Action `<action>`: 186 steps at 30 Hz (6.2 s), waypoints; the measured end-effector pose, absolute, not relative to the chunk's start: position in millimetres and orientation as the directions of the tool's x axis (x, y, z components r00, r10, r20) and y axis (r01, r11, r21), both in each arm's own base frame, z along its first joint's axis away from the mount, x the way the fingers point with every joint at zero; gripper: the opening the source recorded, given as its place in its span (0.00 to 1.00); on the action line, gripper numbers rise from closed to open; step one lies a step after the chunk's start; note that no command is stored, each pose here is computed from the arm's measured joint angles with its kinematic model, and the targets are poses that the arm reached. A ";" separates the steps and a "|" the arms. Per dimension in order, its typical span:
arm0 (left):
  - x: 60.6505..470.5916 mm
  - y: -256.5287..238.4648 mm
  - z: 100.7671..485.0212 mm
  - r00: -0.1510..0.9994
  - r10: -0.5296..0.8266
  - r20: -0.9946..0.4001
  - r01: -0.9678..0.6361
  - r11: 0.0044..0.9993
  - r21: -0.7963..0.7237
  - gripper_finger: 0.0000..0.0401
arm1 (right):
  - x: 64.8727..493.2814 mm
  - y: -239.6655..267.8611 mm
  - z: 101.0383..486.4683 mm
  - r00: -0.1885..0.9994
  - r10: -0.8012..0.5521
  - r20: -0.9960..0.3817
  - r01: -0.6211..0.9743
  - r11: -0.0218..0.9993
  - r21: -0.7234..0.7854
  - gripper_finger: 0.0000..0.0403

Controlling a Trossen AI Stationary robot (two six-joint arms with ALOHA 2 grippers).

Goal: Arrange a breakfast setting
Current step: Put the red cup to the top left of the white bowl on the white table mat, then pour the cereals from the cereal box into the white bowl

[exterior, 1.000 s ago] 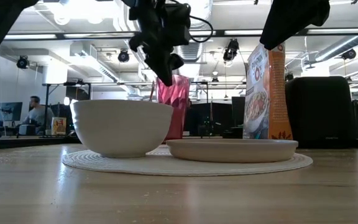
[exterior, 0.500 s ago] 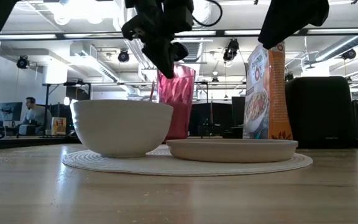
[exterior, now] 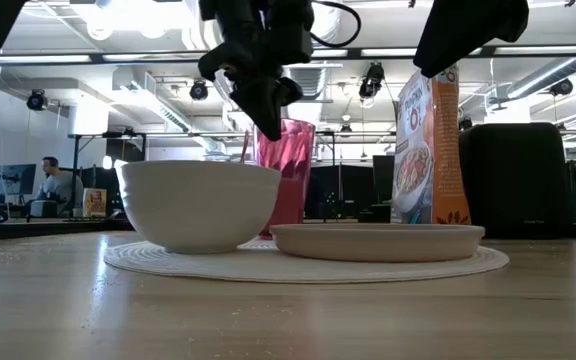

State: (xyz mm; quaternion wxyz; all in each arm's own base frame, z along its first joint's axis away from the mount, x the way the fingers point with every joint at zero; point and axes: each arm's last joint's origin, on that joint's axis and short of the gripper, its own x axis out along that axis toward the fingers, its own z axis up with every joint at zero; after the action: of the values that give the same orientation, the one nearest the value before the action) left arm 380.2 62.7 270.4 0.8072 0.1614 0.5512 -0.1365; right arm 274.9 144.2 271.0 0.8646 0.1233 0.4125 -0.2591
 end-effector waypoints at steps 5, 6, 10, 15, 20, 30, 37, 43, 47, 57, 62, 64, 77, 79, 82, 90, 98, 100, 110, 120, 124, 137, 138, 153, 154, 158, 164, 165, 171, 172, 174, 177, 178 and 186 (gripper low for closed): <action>381.1 62.5 271.9 0.365 -0.049 -0.930 0.394 0.913 0.107 0.01 | 275.0 144.2 271.1 0.526 -0.346 -0.777 0.550 0.835 0.000 0.31; 381.0 62.4 271.8 0.363 -0.051 -0.930 0.395 0.913 0.104 0.01 | 275.0 144.2 271.1 0.526 -0.346 -0.777 0.550 0.835 0.001 0.31; 379.5 62.0 271.3 0.348 -0.054 -0.936 0.387 0.918 0.091 0.02 | 275.1 144.3 271.1 0.527 -0.345 -0.777 0.550 0.835 0.001 0.31; 377.5 61.8 270.8 0.327 -0.055 -0.943 0.370 0.926 0.074 0.02 | 275.2 144.4 271.2 0.528 -0.345 -0.776 0.550 0.835 0.003 0.31; 376.1 61.6 271.8 0.322 -0.055 -0.945 0.349 0.935 0.065 0.02 | 275.6 144.6 271.4 0.531 -0.343 -0.775 0.550 0.835 0.007 0.31; 361.9 58.1 300.3 0.401 -0.081 -0.912 0.317 0.947 0.056 0.03 | 276.2 145.0 271.6 0.537 -0.339 -0.773 0.550 0.835 0.016 0.31; 350.5 56.1 318.7 0.446 -0.073 -0.892 0.299 0.952 0.071 0.03 | 276.6 145.2 271.7 0.540 -0.337 -0.771 0.550 0.835 0.020 0.31; 337.0 54.0 335.4 0.474 -0.058 -0.879 0.302 0.948 0.100 0.03 | 276.6 145.2 271.7 0.540 -0.337 -0.771 0.549 0.836 0.020 0.31; 325.7 52.7 342.9 0.479 -0.036 -0.877 0.265 0.958 0.105 0.03 | 276.8 145.3 271.9 0.542 -0.336 -0.771 0.550 0.835 0.022 0.31; 280.6 45.8 310.3 0.539 0.003 -0.842 0.145 0.985 0.096 0.03 | 277.1 145.6 272.0 0.545 -0.333 -0.769 0.549 0.836 0.027 0.31; 253.6 41.9 286.8 0.640 0.048 -0.767 0.062 0.992 0.113 0.03 | 277.5 145.9 272.1 0.549 -0.331 -0.768 0.549 0.835 0.032 0.31; 244.5 40.4 274.8 0.660 0.054 -0.750 0.026 0.995 0.095 0.03 | 278.1 146.1 272.4 0.553 -0.328 -0.766 0.548 0.835 0.039 0.31; 215.0 37.4 240.6 0.738 0.126 -0.663 -0.123 0.991 0.051 0.03 | 278.7 146.5 272.7 0.560 -0.324 -0.763 0.548 0.835 0.047 0.31; 213.8 37.9 238.9 0.739 0.148 -0.658 -0.152 0.987 0.052 0.03 | 278.7 146.6 272.8 0.560 -0.324 -0.763 0.548 0.835 0.047 0.31; 212.8 38.0 235.3 0.735 0.157 -0.660 -0.194 0.981 0.018 0.03 | 278.7 146.6 272.7 0.560 -0.324 -0.763 0.548 0.835 0.047 0.31; 213.6 37.9 230.1 0.726 0.153 -0.671 -0.236 0.971 -0.034 0.11 | 278.7 146.5 272.7 0.560 -0.324 -0.763 0.549 0.835 0.048 0.31; 217.2 38.3 239.9 0.820 0.170 -0.546 -0.213 0.977 -0.017 0.12 | 278.8 146.6 272.7 0.560 -0.324 -0.762 0.548 0.835 0.047 0.31; 219.1 38.6 243.7 0.843 0.173 -0.509 -0.205 0.979 -0.006 0.12 | 278.8 146.6 272.7 0.560 -0.324 -0.762 0.548 0.835 0.048 0.31; 199.0 34.3 218.3 0.842 0.191 -0.504 -0.202 0.979 0.033 0.12 | 278.9 146.7 272.8 0.562 -0.323 -0.762 0.548 0.835 0.050 0.31; 175.3 30.7 193.5 0.953 0.220 -0.209 -0.230 0.973 -0.026 0.12 | 279.6 147.0 273.1 0.567 -0.320 -0.759 0.548 0.834 0.058 0.31; 172.3 30.2 191.4 0.959 0.221 -0.179 -0.228 0.973 -0.020 0.12 | 280.0 147.3 273.3 0.571 -0.318 -0.757 0.548 0.834 0.063 0.31; 173.8 30.4 194.4 0.965 0.222 -0.142 -0.199 0.968 0.155 0.12 | 287.3 149.0 277.0 0.627 -0.293 -0.722 0.546 0.826 0.139 0.31; 173.7 30.4 194.3 0.965 0.221 -0.144 -0.199 0.968 0.156 0.12 | 288.5 149.7 277.8 0.638 -0.286 -0.715 0.544 0.825 0.155 0.31; 174.3 30.5 192.6 0.963 0.220 -0.157 -0.193 0.966 0.174 0.12 | 297.6 130.9 278.7 0.627 -0.364 -0.688 0.610 0.780 0.143 0.31; 174.3 30.5 192.5 0.963 0.220 -0.158 -0.193 0.966 0.172 0.12 | 298.2 129.4 278.7 0.625 -0.368 -0.688 0.606 0.784 0.131 0.31; 174.3 30.5 192.5 0.963 0.220 -0.158 -0.194 0.967 0.164 0.12 | 302.1 119.2 278.5 0.611 -0.390 -0.689 0.591 0.803 0.070 0.31; 174.3 30.4 192.5 0.963 0.220 -0.158 -0.194 0.967 0.163 0.12 | 303.0 77.7 276.1 0.477 -0.402 -0.782 0.733 0.673 0.101 0.32; 174.3 30.4 192.5 0.963 0.220 -0.158 -0.194 0.967 0.163 0.12 | 301.7 71.7 275.1 0.445 -0.392 -0.805 0.745 0.661 0.090 0.34; 174.1 30.4 191.4 0.961 0.219 -0.169 -0.192 0.968 0.163 0.12 | 295.2 44.5 271.0 0.305 -0.386 -0.871 0.791 0.611 0.006 0.45; 174.1 30.4 191.0 0.960 0.219 -0.173 -0.192 0.968 0.164 0.12 | 294.0 42.6 271.3 0.294 -0.388 -0.874 0.798 0.603 0.001 0.47; 174.0 30.4 190.4 0.959 0.219 -0.179 -0.191 0.968 0.164 0.12 | 291.7 41.1 271.5 0.275 -0.389 -0.879 0.811 0.585 -0.005 0.50; 173.9 30.5 190.3 0.959 0.220 -0.180 -0.191 0.968 0.164 0.12 | 286.8 40.1 273.6 0.253 -0.402 -0.880 0.834 0.552 -0.012 0.54; 173.9 30.4 190.2 0.959 0.220 -0.181 -0.191 0.968 0.164 0.12 | 283.7 40.5 274.9 0.242 -0.411 -0.879 0.842 0.539 -0.021 0.54; 173.9 30.4 189.9 0.958 0.219 -0.184 -0.190 0.968 0.164 0.12 | 252.1 36.3 288.1 0.105 -0.499 -0.860 0.910 0.396 -0.119 0.58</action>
State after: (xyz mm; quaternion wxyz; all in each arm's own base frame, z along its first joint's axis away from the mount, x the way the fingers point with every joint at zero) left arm 173.9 30.4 189.9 0.9868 0.0725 0.1009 0.1037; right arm 252.1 36.3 288.1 0.7066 0.2304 0.4460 -0.4987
